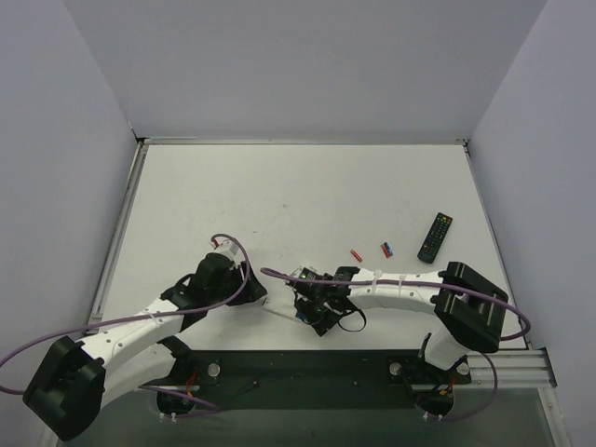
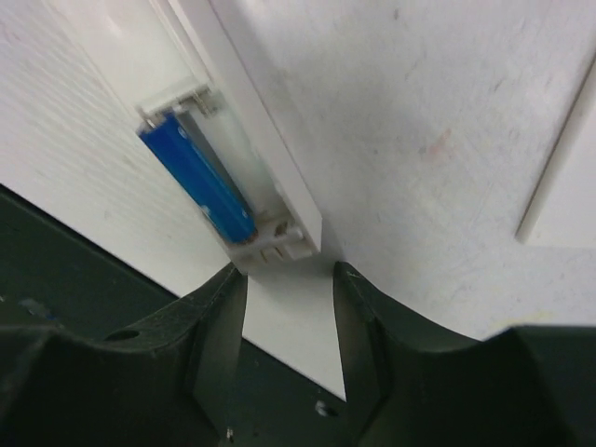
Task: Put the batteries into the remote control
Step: Adjust the remote control at the center of the board, then adjust the battery in the remote control.
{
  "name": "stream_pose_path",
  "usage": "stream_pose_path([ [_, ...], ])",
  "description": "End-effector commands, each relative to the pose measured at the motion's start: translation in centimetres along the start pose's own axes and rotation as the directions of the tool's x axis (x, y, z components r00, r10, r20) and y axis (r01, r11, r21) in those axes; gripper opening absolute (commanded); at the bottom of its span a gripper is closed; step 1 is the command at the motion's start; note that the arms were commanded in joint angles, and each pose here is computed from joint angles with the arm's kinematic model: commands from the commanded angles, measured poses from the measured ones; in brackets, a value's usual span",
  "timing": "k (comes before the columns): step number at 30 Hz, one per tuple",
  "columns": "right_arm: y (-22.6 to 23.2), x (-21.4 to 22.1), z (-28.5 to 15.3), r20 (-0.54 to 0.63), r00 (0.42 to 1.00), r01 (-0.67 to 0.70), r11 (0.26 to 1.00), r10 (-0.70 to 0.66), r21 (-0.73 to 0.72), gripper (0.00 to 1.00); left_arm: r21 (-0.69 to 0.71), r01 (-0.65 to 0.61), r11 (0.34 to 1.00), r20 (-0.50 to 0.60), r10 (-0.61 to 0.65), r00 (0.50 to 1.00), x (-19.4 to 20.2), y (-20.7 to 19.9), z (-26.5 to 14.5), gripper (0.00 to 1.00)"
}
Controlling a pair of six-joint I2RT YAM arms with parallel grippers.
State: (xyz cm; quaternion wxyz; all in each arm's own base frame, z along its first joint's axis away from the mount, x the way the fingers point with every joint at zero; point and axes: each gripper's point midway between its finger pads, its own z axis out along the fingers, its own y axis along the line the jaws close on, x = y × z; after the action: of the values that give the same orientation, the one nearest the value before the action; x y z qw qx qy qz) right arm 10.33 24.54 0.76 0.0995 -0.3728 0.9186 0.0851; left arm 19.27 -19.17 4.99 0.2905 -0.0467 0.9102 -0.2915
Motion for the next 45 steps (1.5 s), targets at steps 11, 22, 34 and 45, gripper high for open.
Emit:
stream_pose_path([
  [11,-5.2,-6.4,0.6,0.161,0.982,-0.112,0.990,0.099,0.080,0.36,0.049,0.040,0.998,0.055,-0.042,0.998,-0.7,-0.8,-0.1,0.59],
  [22,-4.8,-9.1,-2.4,0.265,0.960,-0.095,0.995,0.089,0.007,0.38,0.090,-0.061,0.994,-0.003,0.062,0.998,0.3,-1.8,-1.3,0.60],
  [34,-2.2,-10.8,-4.8,0.370,0.929,0.026,0.992,0.021,-0.121,0.73,0.158,-0.182,0.971,-0.140,0.204,0.969,3.8,-4.5,-1.8,0.68],
  [45,-1.9,-10.3,-2.2,0.329,0.944,0.036,0.991,0.009,-0.131,0.78,0.175,-0.245,0.954,-0.254,0.284,0.925,6.3,-5.2,-0.8,0.68],
])
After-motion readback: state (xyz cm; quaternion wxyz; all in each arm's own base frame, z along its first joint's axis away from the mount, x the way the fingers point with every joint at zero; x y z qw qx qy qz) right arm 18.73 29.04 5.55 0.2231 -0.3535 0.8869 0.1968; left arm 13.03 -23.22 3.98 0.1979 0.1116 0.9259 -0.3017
